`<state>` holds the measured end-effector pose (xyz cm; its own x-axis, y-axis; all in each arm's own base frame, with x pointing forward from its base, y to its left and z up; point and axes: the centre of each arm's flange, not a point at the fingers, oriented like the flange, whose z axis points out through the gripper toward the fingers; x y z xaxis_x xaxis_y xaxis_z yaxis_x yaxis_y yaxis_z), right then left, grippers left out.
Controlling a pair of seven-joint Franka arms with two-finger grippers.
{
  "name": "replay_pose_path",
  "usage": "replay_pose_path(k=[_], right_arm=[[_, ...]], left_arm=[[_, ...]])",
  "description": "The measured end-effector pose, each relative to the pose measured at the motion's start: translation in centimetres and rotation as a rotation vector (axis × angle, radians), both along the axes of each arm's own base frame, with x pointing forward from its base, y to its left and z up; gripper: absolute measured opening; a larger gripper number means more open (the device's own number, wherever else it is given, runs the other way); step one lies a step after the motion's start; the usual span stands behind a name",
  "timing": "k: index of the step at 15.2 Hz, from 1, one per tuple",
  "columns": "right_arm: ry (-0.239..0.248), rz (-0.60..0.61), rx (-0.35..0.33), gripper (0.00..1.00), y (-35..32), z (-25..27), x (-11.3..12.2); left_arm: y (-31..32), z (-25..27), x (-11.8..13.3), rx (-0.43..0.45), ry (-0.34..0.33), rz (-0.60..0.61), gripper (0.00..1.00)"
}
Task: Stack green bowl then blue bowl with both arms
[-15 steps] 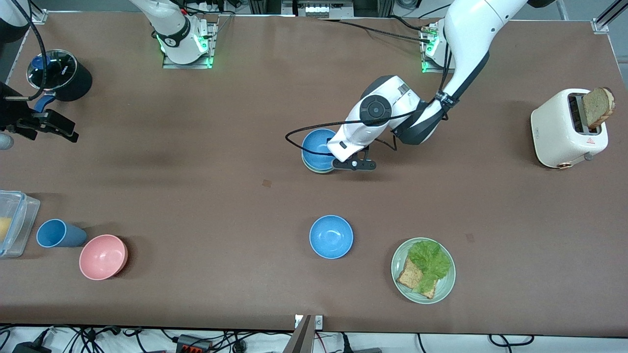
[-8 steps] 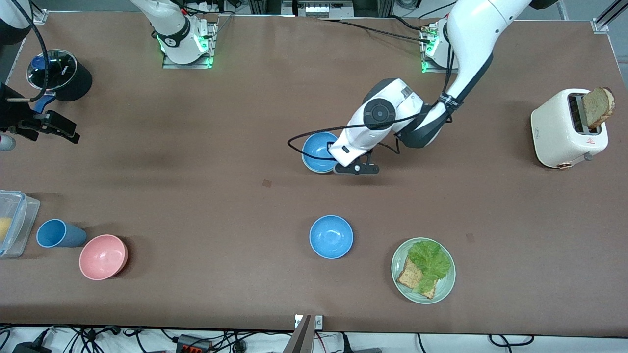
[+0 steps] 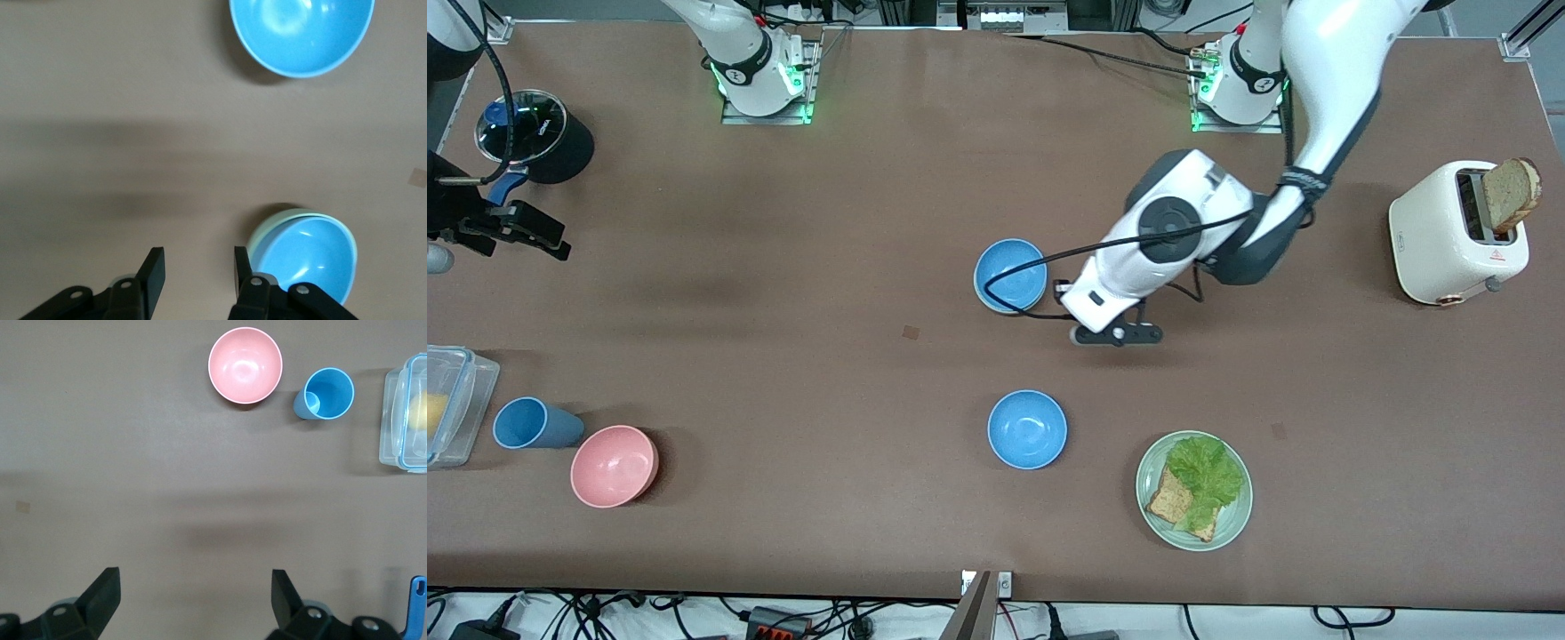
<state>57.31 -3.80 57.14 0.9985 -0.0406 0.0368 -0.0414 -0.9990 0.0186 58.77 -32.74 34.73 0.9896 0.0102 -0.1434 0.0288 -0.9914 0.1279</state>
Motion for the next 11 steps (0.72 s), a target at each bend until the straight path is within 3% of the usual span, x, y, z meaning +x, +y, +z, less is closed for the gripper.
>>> replay_pose_path(k=[8, 11], right_arm=[[0.000, 0.000, 0.000, 1.00, 0.0, 0.0, 0.0], [0.000, 0.000, 0.000, 1.00, 0.0, 0.0, 0.0]], left_arm=[[17.2, 4.1, 6.8, -0.074, 0.006, -0.173, 0.60], [22.4, 5.4, 7.6, -0.054, 0.007, -0.181, 0.81]])
